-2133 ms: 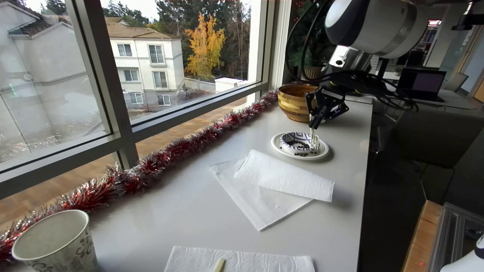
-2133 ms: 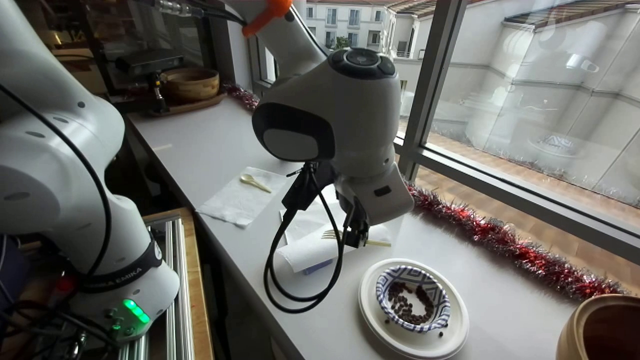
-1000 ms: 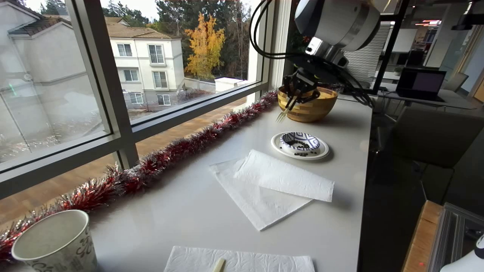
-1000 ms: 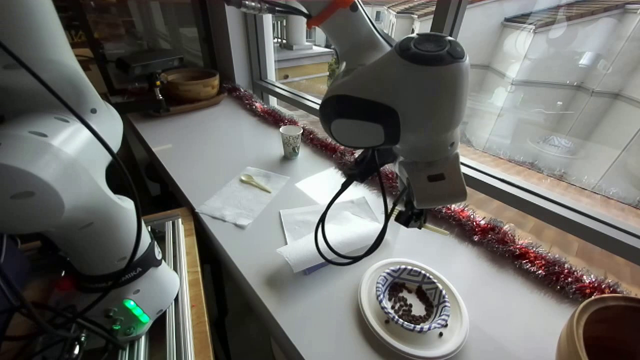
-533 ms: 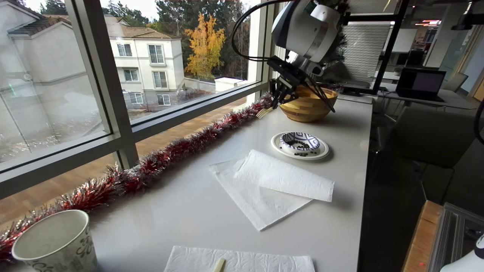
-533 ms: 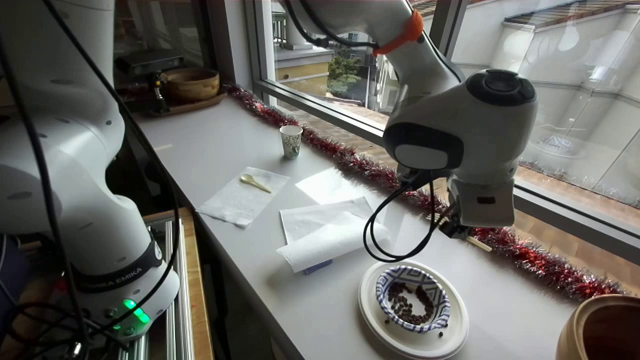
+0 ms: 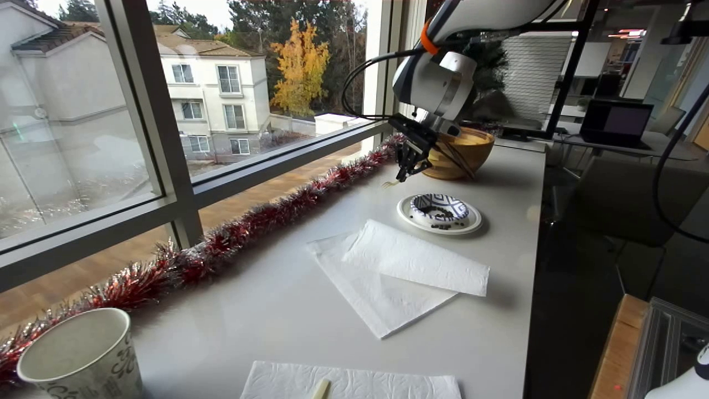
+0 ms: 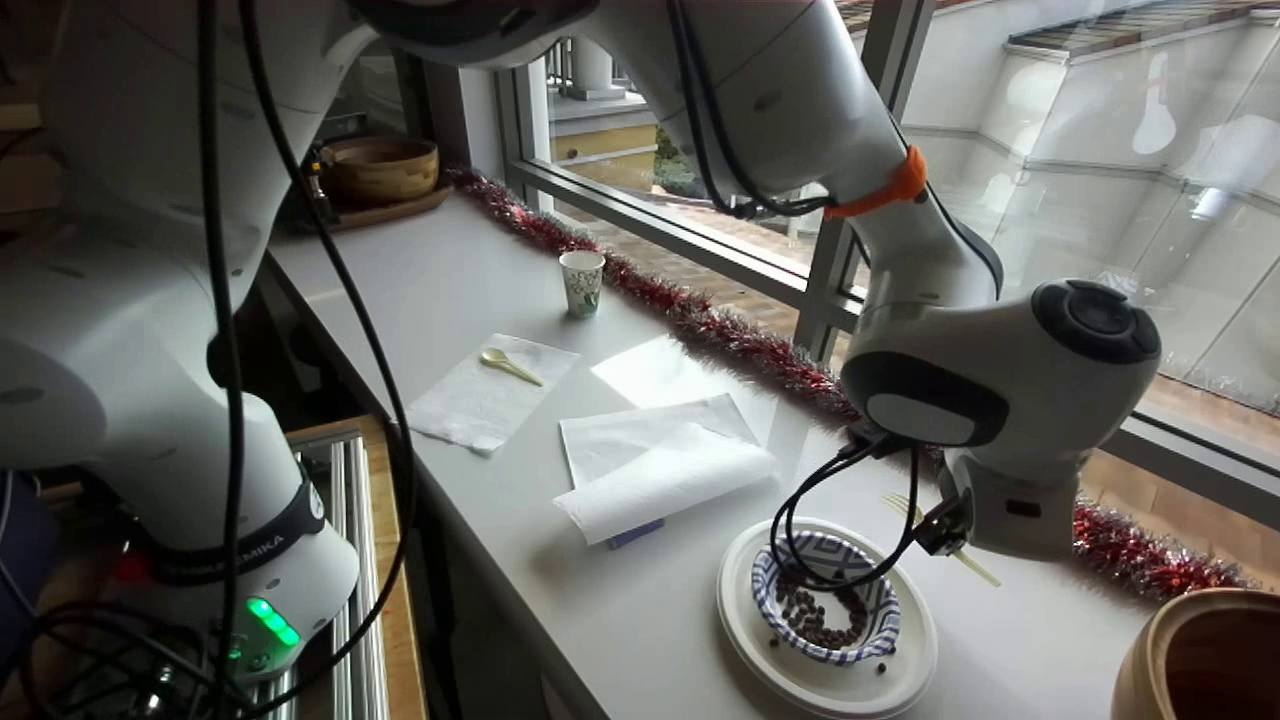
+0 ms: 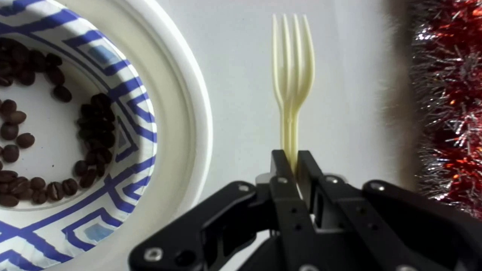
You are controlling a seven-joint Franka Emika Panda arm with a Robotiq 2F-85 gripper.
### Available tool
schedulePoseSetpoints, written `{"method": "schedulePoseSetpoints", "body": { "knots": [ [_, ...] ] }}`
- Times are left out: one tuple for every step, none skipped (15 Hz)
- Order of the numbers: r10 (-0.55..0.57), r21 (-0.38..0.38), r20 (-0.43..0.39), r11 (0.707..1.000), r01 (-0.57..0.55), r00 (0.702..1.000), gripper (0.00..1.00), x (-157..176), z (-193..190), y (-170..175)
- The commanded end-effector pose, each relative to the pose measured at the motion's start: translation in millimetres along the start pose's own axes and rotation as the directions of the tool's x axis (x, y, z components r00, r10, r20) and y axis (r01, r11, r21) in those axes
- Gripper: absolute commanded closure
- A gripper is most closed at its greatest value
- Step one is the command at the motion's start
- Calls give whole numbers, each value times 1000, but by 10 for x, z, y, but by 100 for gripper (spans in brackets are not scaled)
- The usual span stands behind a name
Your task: Move the fork backwards
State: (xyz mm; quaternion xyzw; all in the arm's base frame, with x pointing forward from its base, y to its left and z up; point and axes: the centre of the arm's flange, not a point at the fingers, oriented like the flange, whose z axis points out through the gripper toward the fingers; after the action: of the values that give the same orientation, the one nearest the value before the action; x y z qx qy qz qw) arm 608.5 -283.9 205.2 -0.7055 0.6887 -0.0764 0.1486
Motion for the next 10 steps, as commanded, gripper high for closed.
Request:
{"method": "schedulePoseSetpoints", "body": {
  "knots": [
    [46,-16,16,999,-45,999,97,189,342,-205],
    [52,-17,7,999,-52,999,97,203,364,-198],
    [53,-25,10,998,-53,999,97,214,427,-209],
    [54,-31,8,998,-53,999,97,217,459,-209],
    [54,-35,2,998,-54,999,97,222,486,-214],
    [55,-48,1,997,-55,998,97,222,503,-214],
    [55,-51,-1,997,-55,998,97,224,507,-221],
    [51,-64,6,997,-50,999,64,213,482,-222],
    [40,-66,8,997,-40,999,63,191,440,-222],
    [19,-63,8,998,-18,1000,56,150,372,-216]
  ]
}}
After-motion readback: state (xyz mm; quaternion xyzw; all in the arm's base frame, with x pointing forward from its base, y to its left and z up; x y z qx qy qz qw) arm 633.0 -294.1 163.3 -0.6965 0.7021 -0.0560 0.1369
